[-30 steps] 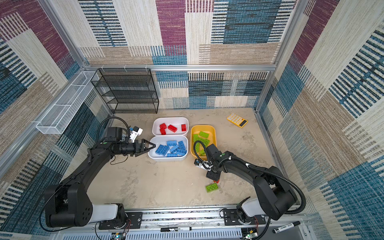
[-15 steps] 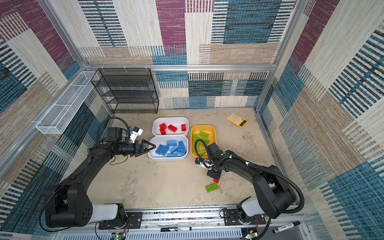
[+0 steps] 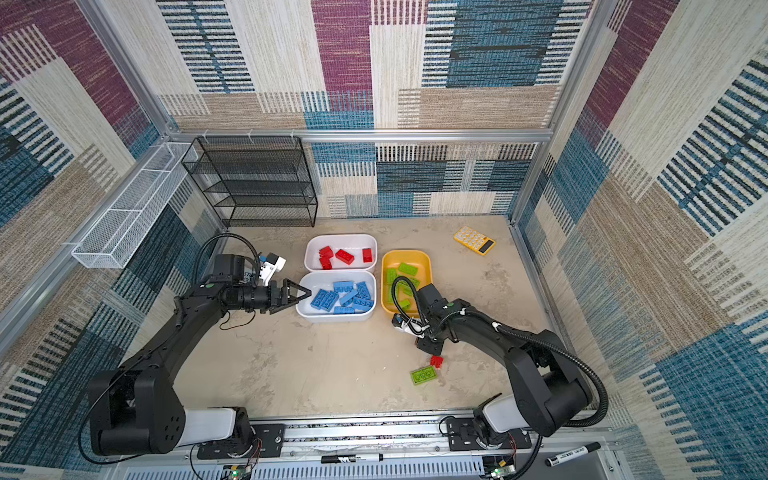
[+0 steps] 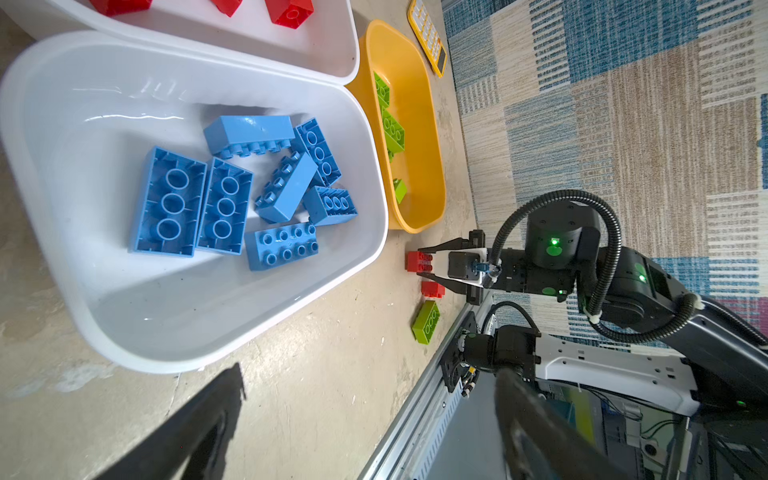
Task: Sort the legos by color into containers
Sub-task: 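Move the right gripper to the pile and grasp a red brick, then carry the red brick into the farther white box and release it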
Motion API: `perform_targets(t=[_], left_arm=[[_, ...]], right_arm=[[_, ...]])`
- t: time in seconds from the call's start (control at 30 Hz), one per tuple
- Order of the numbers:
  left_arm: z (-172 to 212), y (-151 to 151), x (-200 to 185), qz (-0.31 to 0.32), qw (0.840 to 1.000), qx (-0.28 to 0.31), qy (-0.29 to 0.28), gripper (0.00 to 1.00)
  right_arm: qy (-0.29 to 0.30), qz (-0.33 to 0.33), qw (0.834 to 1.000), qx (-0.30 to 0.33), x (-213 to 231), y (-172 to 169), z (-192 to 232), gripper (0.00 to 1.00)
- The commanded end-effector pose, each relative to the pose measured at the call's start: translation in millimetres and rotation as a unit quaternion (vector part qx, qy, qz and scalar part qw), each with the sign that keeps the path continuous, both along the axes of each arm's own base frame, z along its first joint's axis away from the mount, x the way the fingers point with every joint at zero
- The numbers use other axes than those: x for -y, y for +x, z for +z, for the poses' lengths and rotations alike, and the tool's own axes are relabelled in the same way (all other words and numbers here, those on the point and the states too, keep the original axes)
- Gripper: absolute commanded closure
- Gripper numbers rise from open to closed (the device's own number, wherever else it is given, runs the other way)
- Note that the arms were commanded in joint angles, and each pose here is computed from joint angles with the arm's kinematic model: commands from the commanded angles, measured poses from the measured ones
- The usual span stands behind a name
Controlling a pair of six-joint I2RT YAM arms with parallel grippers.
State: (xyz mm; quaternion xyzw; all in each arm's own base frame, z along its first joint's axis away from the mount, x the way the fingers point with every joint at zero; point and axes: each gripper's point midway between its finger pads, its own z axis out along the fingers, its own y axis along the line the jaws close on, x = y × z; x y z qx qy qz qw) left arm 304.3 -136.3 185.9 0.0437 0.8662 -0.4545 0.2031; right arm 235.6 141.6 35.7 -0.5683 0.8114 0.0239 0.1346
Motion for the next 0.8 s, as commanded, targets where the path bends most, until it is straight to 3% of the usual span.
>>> perform_targets(t=[0.0,0.17,0.33,0.57,0.77], left_arm=[[2,1,-1,-0.003,1.0,0.013,0.009,0.04],[9,5,-1,-0.002,1.0,0.019,0.007,0.04],[23,12,-2,0.002,0.999,0.034,0.007,0.04],[37,24,-3,0.011,0.999,0.051,0.007,0.04],[48,32,-4,0.023,0.998,0.066,0.006,0.04]], right_arm=[[0.041,0.0,0.999,0.009,-14,4,16,0.67],[0.111,0.005,0.994,0.022,-35,6,52,0.67],[0.219,-0.011,0.973,0.069,-71,34,121,0.67],[0.255,0.012,0.959,0.12,-117,111,161,0.68],[0.249,0.029,0.96,0.123,-154,179,145,0.68]])
